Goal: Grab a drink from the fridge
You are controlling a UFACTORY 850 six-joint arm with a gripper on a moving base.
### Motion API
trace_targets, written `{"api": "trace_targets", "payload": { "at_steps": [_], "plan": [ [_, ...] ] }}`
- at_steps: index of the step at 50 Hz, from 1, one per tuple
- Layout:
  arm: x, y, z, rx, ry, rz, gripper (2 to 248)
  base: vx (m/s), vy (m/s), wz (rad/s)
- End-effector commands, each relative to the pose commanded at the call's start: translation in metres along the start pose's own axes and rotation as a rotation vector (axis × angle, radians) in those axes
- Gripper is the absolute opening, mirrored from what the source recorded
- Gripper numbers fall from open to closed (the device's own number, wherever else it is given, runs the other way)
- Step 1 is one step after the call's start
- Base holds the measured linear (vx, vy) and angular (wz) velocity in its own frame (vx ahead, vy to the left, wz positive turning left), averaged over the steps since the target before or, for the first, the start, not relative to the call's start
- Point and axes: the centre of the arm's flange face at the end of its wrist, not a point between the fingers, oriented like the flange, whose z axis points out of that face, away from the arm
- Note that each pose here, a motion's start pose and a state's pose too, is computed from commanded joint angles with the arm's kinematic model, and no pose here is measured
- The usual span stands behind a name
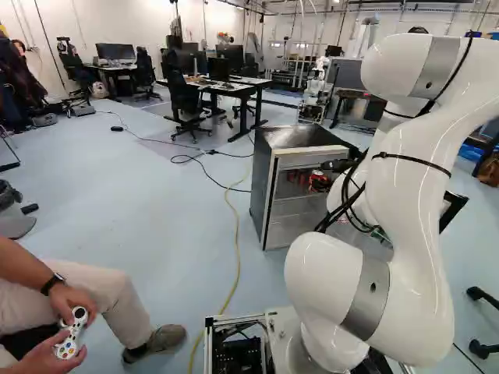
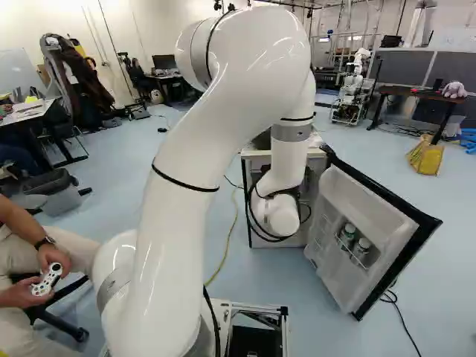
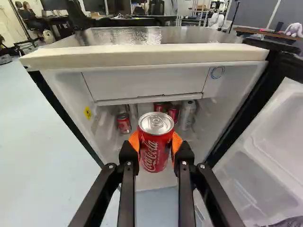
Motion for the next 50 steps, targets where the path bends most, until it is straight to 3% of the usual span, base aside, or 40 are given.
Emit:
{"api": "trace_targets", "payload": {
  "at_steps": [29, 50],
  "plan": [
    [0.026, -0.002, -0.016, -0.015, -0.009, -0.034, 86, 0.000, 0.000, 0.000],
    [0.049, -0.003, -0.022, -0.022, 0.026, -0.064, 86, 0.000, 0.000, 0.000]
  ]
}}
